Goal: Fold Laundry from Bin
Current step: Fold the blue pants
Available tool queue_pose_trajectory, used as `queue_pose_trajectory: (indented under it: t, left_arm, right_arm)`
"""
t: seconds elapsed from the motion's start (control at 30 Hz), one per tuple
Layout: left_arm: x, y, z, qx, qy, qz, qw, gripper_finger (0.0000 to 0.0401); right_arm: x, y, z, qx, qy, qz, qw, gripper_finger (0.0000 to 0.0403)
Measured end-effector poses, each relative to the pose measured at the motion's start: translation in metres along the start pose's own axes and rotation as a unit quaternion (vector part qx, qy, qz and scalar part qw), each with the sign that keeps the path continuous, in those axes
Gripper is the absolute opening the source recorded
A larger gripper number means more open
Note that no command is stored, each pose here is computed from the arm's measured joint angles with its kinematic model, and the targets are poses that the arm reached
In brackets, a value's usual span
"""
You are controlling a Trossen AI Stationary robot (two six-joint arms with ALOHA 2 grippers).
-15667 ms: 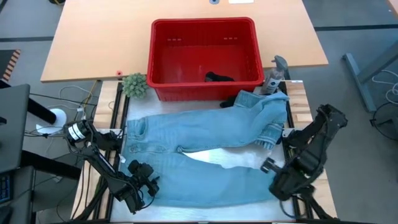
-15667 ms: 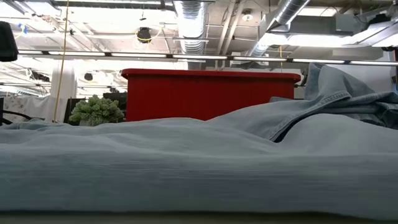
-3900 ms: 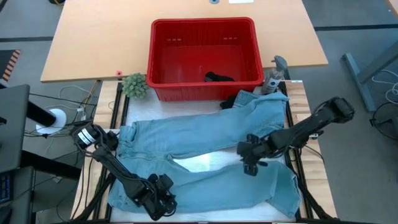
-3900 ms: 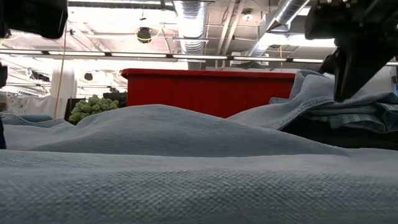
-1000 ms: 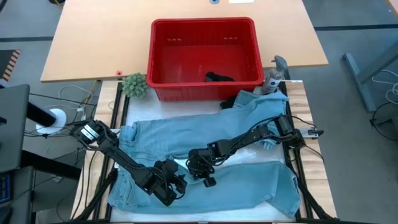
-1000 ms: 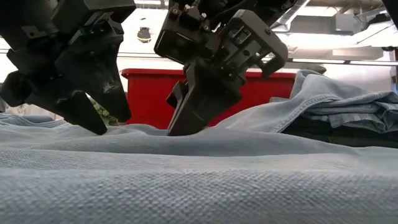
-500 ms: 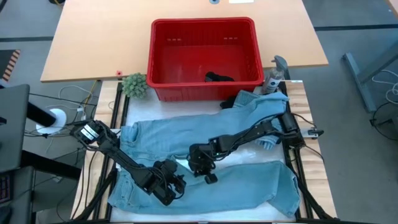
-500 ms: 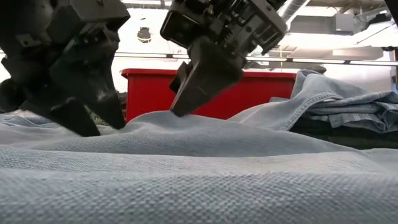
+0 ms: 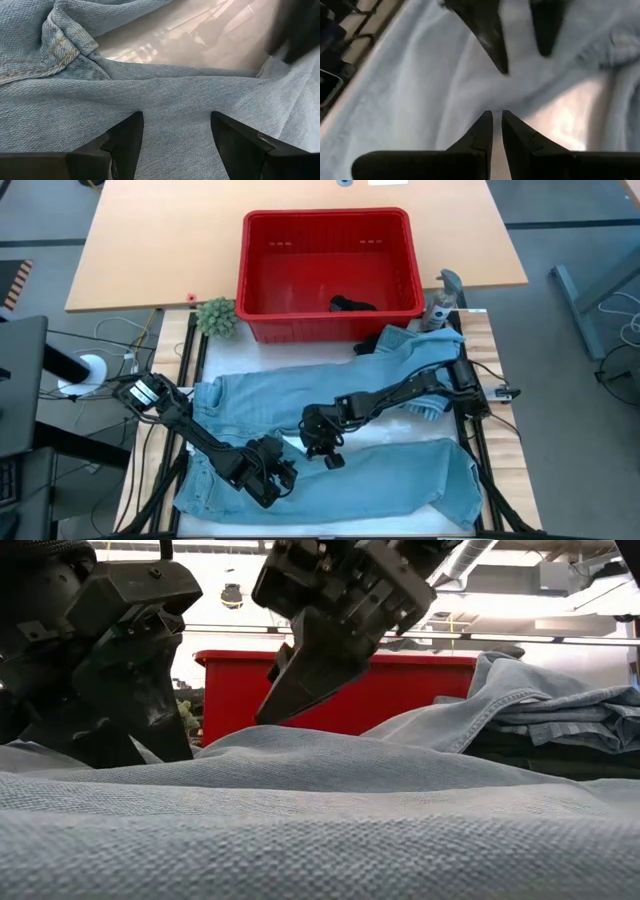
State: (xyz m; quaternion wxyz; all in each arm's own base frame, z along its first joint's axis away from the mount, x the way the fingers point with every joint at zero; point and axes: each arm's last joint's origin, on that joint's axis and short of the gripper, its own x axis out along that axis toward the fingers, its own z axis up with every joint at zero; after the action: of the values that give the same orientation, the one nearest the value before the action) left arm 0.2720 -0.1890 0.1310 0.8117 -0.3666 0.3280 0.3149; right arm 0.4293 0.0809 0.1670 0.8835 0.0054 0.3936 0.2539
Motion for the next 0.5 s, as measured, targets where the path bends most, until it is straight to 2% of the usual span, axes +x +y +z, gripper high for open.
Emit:
queue_pose_trajectory:
  t: [0.27,0.5]
  left_arm:
    - [0.0,0.0,0.0,0.0,0.001,0.0,1.0,0.0226]
    - [0.0,0.0,0.0,0.0,0.004,0.0,1.0,0.0226]
  right_arm:
    - [0.008,0.024,0.002,-0.054,0.0,0.007,0.998,0.0067]
    - [0.001,0.008,0.003,-0.045,-0.005,-0.009,0.999,0.0067]
